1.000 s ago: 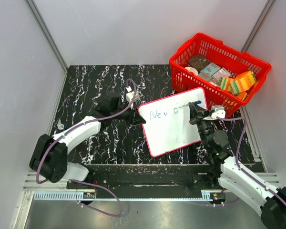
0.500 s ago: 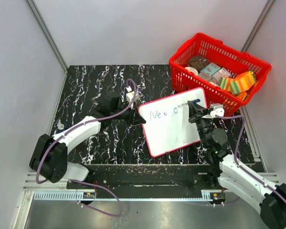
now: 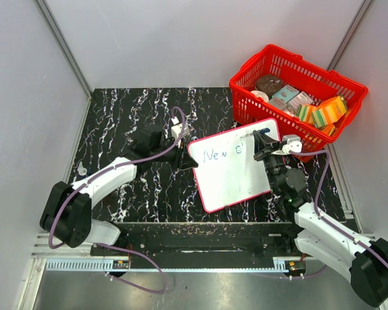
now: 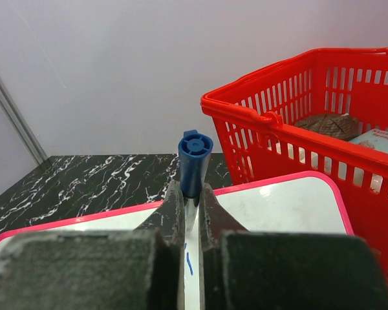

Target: Write a sentence on the whiteboard

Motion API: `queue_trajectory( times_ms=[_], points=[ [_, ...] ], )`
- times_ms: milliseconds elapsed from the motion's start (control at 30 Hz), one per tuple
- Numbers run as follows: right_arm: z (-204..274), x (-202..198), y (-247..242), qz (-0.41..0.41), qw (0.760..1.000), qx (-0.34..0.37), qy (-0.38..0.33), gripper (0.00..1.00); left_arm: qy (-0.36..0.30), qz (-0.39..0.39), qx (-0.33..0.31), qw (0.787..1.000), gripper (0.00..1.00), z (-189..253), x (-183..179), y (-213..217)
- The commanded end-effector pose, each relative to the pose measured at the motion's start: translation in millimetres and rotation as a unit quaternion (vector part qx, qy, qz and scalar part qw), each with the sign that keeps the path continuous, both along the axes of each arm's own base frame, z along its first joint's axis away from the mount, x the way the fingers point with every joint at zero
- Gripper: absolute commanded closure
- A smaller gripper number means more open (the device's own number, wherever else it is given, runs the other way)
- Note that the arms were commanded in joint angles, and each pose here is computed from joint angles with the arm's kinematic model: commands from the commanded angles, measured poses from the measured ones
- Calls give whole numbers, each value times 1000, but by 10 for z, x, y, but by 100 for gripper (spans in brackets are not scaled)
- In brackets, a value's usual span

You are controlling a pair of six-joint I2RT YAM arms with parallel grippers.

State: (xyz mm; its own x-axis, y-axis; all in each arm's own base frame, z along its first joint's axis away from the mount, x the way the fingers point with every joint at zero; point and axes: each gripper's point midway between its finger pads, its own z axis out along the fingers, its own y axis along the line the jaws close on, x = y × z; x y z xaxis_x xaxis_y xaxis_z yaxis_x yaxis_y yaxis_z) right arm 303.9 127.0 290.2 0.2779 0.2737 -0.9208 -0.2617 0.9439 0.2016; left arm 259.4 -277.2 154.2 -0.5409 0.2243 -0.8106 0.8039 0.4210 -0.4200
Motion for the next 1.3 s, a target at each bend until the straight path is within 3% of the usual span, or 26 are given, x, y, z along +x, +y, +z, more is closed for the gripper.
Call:
queue_trajectory(
  times_ms=[0, 633, 967, 1267],
  points=[
    [265, 5, -45, -11, 999, 19, -35, 100, -30, -3, 117, 993, 100, -592, -17, 240],
    [-213, -141, -132, -6, 1000, 14, 21, 100, -33, -1, 121, 992, 100, -586, -1, 249],
    [219, -321, -149, 16, 998, 38, -44, 100, -36, 3, 121, 992, 100, -563, 11, 252],
    [288, -309, -153, 10, 995, 45, -91, 100, -35, 0, 120, 992, 100, -573, 7, 247]
  ],
)
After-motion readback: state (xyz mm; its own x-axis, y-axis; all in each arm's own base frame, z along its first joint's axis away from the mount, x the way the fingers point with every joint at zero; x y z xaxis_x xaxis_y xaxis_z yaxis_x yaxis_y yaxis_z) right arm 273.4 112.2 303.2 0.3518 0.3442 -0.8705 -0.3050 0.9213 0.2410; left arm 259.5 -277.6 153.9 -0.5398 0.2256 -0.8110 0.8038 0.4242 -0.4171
